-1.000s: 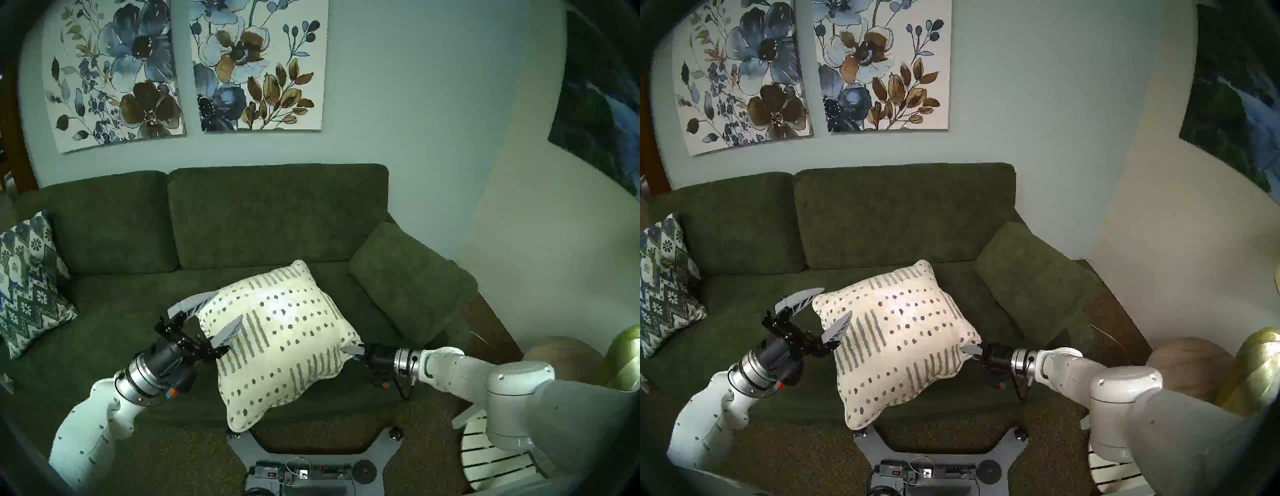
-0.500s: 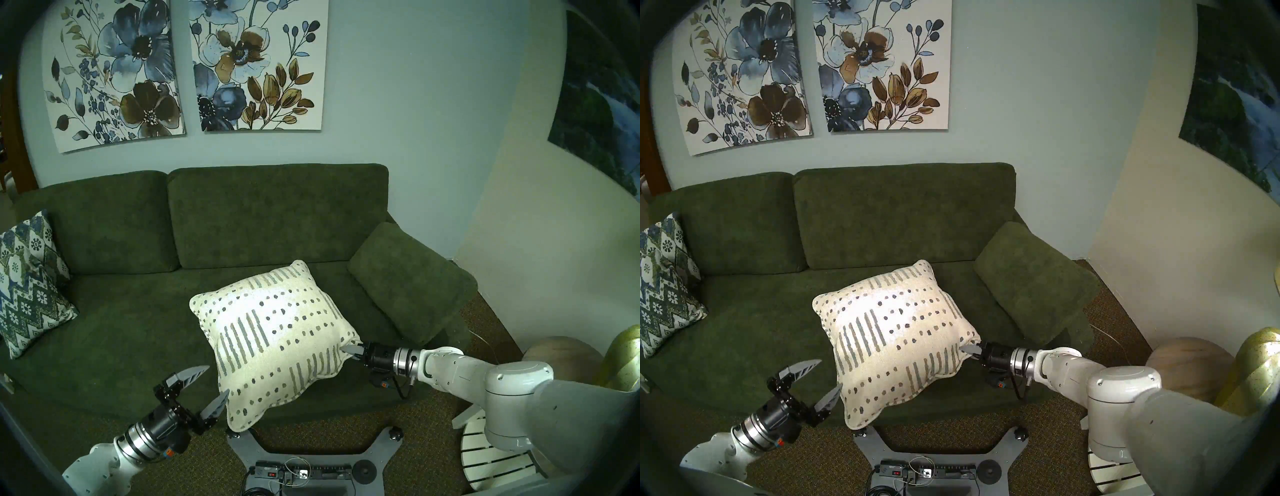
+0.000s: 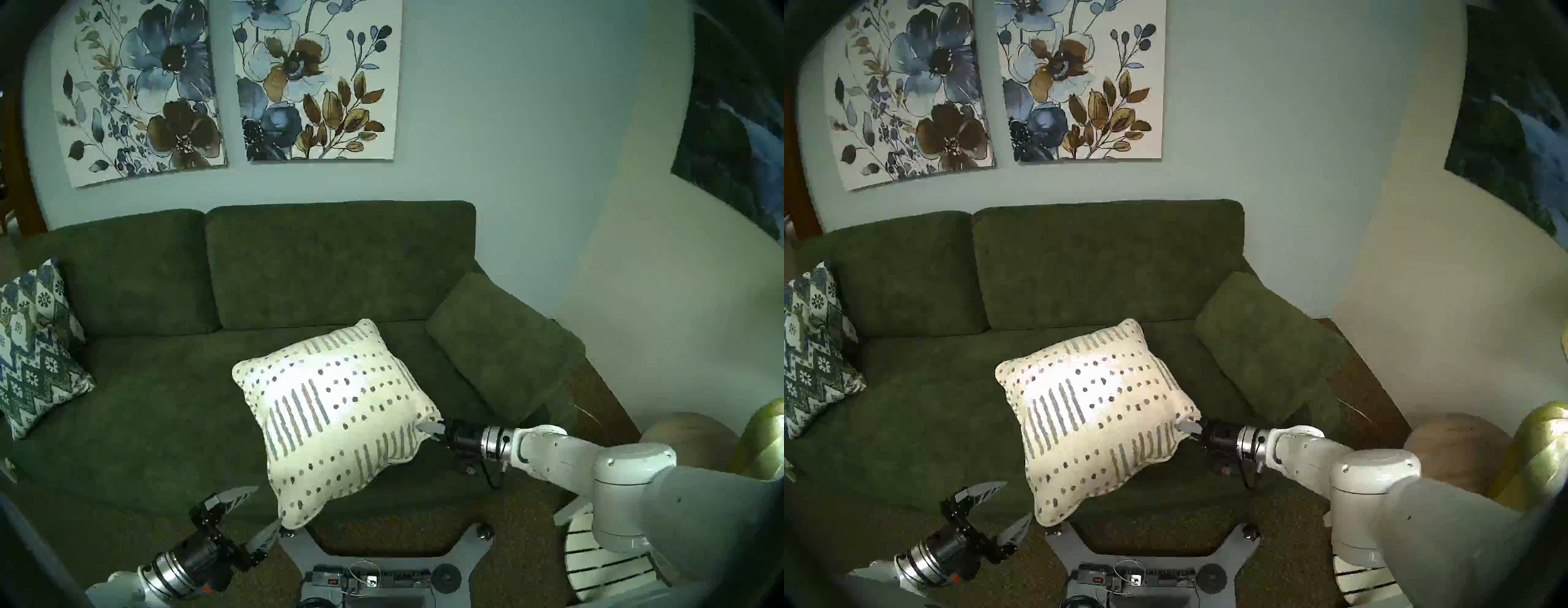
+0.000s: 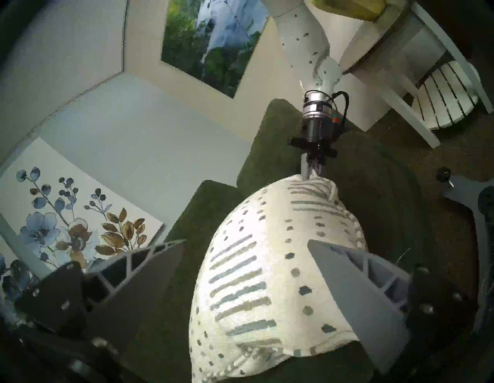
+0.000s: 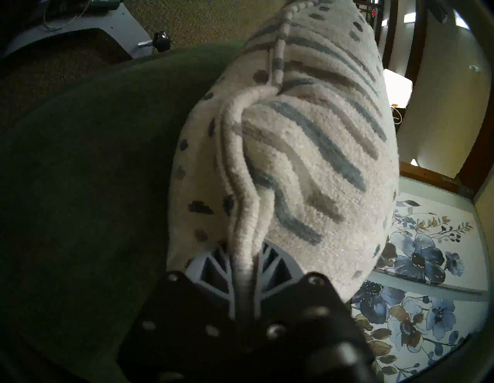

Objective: Fluff a cushion

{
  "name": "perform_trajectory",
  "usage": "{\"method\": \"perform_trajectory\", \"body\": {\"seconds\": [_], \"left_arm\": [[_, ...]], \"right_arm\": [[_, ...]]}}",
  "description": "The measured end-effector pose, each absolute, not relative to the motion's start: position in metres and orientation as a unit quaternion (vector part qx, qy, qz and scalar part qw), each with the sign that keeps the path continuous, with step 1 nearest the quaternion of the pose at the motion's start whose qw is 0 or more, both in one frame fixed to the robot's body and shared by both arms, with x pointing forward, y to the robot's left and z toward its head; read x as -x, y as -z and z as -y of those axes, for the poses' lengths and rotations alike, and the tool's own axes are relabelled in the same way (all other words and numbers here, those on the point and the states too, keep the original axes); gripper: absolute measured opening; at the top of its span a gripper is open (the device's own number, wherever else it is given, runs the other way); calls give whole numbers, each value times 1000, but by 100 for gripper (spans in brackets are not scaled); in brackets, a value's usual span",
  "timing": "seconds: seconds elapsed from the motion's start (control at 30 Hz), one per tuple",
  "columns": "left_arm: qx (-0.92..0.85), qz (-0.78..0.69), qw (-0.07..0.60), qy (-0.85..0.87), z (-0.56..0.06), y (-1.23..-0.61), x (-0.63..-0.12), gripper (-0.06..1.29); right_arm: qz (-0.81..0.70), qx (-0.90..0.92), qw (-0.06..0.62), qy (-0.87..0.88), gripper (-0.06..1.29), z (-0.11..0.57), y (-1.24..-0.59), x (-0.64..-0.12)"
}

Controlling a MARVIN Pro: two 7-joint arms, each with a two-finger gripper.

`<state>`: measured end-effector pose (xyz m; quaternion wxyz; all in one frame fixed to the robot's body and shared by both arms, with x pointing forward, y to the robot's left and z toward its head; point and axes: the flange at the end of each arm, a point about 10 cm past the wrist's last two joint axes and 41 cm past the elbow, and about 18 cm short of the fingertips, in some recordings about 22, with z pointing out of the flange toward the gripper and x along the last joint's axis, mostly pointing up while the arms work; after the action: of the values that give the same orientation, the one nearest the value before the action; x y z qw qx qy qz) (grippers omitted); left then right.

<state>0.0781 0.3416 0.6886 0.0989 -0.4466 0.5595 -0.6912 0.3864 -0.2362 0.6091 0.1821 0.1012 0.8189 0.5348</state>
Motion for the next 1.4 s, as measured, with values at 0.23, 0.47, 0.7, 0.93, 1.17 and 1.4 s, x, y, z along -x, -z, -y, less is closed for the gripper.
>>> {"method": "perform_trajectory", "body": {"seconds": [0.23,0.47,0.7,0.93,1.17,1.4], "left_arm": [[443,-598,59,665,-318,-674,-56,121],[434,-673,64,595,-314,-647,-42,121],[433,-715,132,532,-345,-631,-59,121],[422,-727,203,502,-368,-629,-96,121],[416,-726,248,489,-371,-626,-127,121],[415,-714,270,494,-359,-619,-152,121]], "right_arm": [[-819,-101,183,-535,2,236,-609,-387],[-819,-101,183,-534,2,236,-609,-387],[-819,-102,183,-534,2,236,-609,-387],[-819,-102,183,-534,2,236,-609,-387],[-819,-102,184,-534,2,236,-609,-387],[-819,-102,184,-534,2,236,-609,-387]]}}
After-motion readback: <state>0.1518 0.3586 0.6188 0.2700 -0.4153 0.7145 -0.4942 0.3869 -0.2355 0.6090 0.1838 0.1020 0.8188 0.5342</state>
